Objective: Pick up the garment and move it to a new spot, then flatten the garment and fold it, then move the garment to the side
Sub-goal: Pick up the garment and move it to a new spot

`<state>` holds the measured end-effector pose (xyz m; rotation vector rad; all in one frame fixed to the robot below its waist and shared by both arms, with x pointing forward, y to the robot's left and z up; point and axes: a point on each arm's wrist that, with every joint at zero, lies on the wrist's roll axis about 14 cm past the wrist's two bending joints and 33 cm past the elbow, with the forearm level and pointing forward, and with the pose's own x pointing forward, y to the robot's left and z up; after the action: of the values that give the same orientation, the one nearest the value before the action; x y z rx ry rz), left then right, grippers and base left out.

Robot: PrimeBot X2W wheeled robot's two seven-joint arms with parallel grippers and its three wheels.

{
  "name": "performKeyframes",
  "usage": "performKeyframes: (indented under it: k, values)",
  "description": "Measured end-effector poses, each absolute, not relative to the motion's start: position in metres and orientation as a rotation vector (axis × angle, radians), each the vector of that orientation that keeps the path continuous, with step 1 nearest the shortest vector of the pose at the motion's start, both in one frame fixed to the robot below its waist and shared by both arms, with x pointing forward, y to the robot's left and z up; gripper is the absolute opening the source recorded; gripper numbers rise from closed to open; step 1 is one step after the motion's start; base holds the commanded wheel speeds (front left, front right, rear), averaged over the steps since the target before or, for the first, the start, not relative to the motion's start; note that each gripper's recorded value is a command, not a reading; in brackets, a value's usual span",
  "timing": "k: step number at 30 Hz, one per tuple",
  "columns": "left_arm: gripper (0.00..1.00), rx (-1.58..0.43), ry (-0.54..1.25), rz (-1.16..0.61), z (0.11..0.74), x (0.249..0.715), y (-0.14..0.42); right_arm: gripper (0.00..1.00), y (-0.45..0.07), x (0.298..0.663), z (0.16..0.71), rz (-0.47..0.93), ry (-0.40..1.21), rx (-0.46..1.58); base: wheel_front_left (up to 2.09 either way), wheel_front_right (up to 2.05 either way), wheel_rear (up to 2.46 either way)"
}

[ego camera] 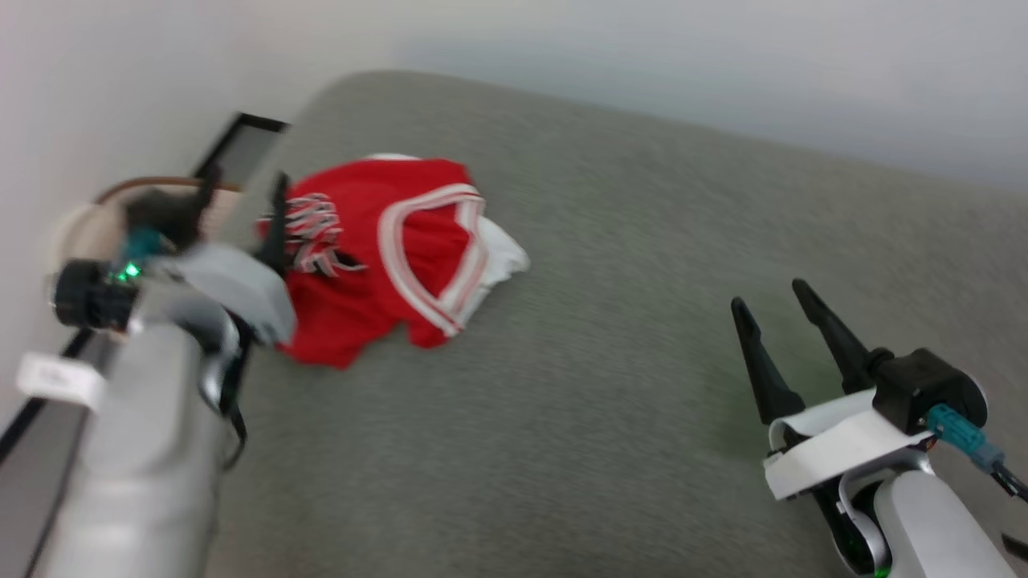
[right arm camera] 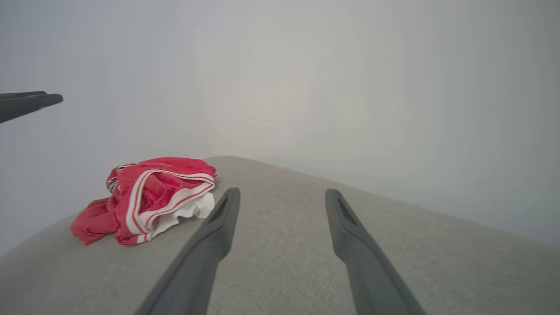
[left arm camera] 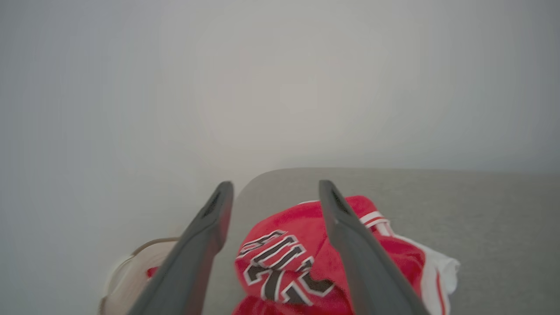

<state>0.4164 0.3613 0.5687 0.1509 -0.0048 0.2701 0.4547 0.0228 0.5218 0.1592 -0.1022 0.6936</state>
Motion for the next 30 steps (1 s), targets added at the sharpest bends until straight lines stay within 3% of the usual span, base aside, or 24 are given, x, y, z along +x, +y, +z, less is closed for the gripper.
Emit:
performKeyframes:
  k: [2, 8, 17, 21, 22, 23, 25, 26, 30]
  values:
    - [1.0, 0.07, 0.074, 0.28, 0.556, 0.438, 0.365, 1.0, 0.009, 0.461, 0.516, 0.654, -0.093, 0.169, 0.0, 0.0, 0.0]
    - [1.0, -0.104, 0.53, 0.18, 0.47, 0.476, 0.333, 1.0, -0.026, 0.473, 0.505, 0.553, -0.078, 0.185, 0.0, 0.0, 0.0]
    - [1.0, -0.225, 0.914, 0.162, 0.392, 0.49, 0.332, 1.0, -0.067, 0.49, 0.471, 0.454, -0.021, 0.169, 0.0, 0.0, 0.0]
    - [1.0, -0.257, 0.986, 0.147, 0.367, 0.501, 0.324, 1.0, -0.083, 0.492, 0.452, 0.417, 0.021, 0.154, 0.0, 0.0, 0.0]
    - [0.89, -0.264, 0.994, 0.145, 0.362, 0.504, 0.322, 1.0, -0.087, 0.491, 0.446, 0.41, 0.034, 0.151, 0.0, 0.0, 0.0]
    - [0.52, -0.273, 0.999, 0.144, 0.357, 0.506, 0.321, 1.0, -0.089, 0.49, 0.442, 0.403, 0.045, 0.149, 0.0, 0.0, 0.0]
    - [0.08, -0.281, 1.002, 0.141, 0.35, 0.511, 0.318, 1.0, -0.093, 0.488, 0.435, 0.393, 0.063, 0.145, 0.0, 0.0, 0.0]
    - [0.0, -0.287, 1.004, 0.141, 0.348, 0.512, 0.317, 1.0, -0.095, 0.487, 0.433, 0.386, 0.07, 0.145, 0.0, 0.0, 0.0]
    - [0.0, -0.239, 0.954, 0.141, 0.352, 0.514, 0.32, 1.0, -0.098, 0.483, 0.438, 0.37, 0.067, 0.152, 0.0, 0.0, 0.0]
